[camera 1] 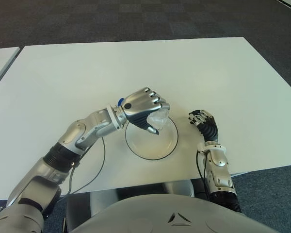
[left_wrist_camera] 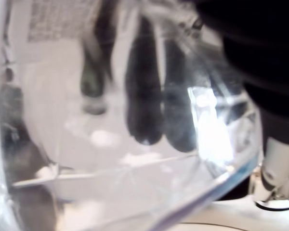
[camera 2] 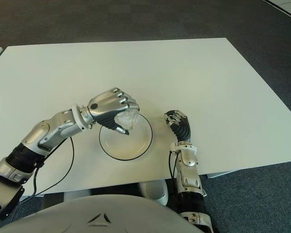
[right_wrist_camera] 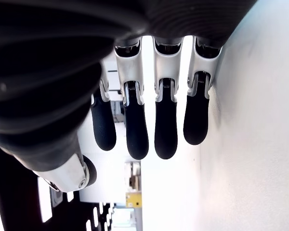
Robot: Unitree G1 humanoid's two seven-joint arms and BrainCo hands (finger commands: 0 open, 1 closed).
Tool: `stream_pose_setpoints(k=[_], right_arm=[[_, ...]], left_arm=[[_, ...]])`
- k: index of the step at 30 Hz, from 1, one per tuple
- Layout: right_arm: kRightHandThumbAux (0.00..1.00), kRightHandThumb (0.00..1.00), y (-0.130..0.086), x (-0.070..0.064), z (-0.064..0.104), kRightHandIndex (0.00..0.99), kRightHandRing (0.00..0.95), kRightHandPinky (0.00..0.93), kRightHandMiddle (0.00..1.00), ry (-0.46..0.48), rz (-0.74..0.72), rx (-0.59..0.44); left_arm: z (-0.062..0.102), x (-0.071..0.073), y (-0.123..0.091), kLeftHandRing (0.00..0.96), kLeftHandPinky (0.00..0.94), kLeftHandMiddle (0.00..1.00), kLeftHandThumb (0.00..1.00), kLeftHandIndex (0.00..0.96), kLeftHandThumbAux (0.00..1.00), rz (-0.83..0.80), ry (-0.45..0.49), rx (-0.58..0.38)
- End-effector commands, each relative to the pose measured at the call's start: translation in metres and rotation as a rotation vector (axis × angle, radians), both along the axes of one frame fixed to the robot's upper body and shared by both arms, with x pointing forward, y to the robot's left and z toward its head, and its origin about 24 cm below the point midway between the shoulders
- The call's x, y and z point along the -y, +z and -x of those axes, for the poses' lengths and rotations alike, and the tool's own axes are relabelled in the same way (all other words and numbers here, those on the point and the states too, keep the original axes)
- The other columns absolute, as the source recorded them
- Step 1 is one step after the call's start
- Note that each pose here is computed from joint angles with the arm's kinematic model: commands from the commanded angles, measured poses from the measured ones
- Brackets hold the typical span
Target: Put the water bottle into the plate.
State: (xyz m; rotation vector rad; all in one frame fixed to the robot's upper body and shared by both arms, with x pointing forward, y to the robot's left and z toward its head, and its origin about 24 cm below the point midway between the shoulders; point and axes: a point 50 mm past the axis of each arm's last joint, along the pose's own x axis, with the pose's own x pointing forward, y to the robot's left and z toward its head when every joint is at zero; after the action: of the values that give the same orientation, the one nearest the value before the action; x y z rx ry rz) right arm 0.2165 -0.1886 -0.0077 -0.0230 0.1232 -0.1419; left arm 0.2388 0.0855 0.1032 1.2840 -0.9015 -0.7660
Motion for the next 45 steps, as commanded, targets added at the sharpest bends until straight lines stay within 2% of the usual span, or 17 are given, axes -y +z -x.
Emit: stream_pose_setpoints(k=[1,9,16,21,25,29,32,35,40,45], right_arm=[[0.736,0.704,-0.011,0.000,0.007,0.420,0.470,0.484,0.463,-0.011,-0.010,-0.068],[0.736,0.703,-0.011,0.001,0.008,0.420,0.469,0.484,0.461,-0.011,-0.006,-0.071],[0.736,0.703,-0.011,0.001,0.009,0.420,0.470,0.485,0.461,-0.014,-0.006,-0.073],[0.735,0.703,-0.011,0.001,0.009,0.421,0.469,0.483,0.462,-0.009,-0.009,-0.072],[0.735,0.703,-0.011,0.001,0.009,0.421,0.467,0.480,0.461,-0.007,-0.014,-0.073],[0.735,0.704,-0.010,0.001,0.009,0.420,0.467,0.483,0.460,-0.004,-0.017,-0.072],[0.735,0.704,-0.011,0.001,0.009,0.421,0.467,0.484,0.461,-0.002,-0.020,-0.071],[0.735,0.704,-0.011,0.001,0.009,0.421,0.466,0.482,0.459,0.001,-0.022,-0.072],[0.736,0.703,-0.011,0.001,0.009,0.420,0.464,0.480,0.457,0.000,-0.022,-0.072],[0.736,0.703,-0.011,0.001,0.009,0.420,0.463,0.478,0.456,-0.002,-0.018,-0.073]], left_arm=[[0.005,0.006,-0.022,0.864,0.869,0.548,0.851,0.398,0.669,-0.028,-0.009,-0.013],[-0.001,0.013,-0.033,0.861,0.872,0.549,0.850,0.397,0.670,-0.096,-0.084,-0.018],[0.003,0.016,-0.060,0.859,0.872,0.550,0.849,0.396,0.670,-0.161,-0.091,-0.049],[0.004,0.018,-0.073,0.865,0.878,0.554,0.850,0.398,0.669,-0.198,-0.113,-0.032],[0.013,0.020,-0.093,0.862,0.876,0.555,0.850,0.398,0.669,-0.231,-0.093,-0.050],[0.016,0.019,-0.102,0.854,0.861,0.554,0.850,0.398,0.669,-0.236,-0.089,-0.058],[0.016,0.019,-0.106,0.838,0.837,0.571,0.852,0.405,0.667,-0.234,-0.090,-0.063],[0.014,0.018,-0.110,0.793,0.774,0.587,0.852,0.406,0.666,-0.239,-0.094,-0.066],[0.011,0.016,-0.113,0.682,0.654,0.567,0.841,0.387,0.670,-0.255,-0.113,-0.090],[0.009,0.016,-0.114,0.622,0.608,0.544,0.835,0.375,0.673,-0.254,-0.128,-0.111]])
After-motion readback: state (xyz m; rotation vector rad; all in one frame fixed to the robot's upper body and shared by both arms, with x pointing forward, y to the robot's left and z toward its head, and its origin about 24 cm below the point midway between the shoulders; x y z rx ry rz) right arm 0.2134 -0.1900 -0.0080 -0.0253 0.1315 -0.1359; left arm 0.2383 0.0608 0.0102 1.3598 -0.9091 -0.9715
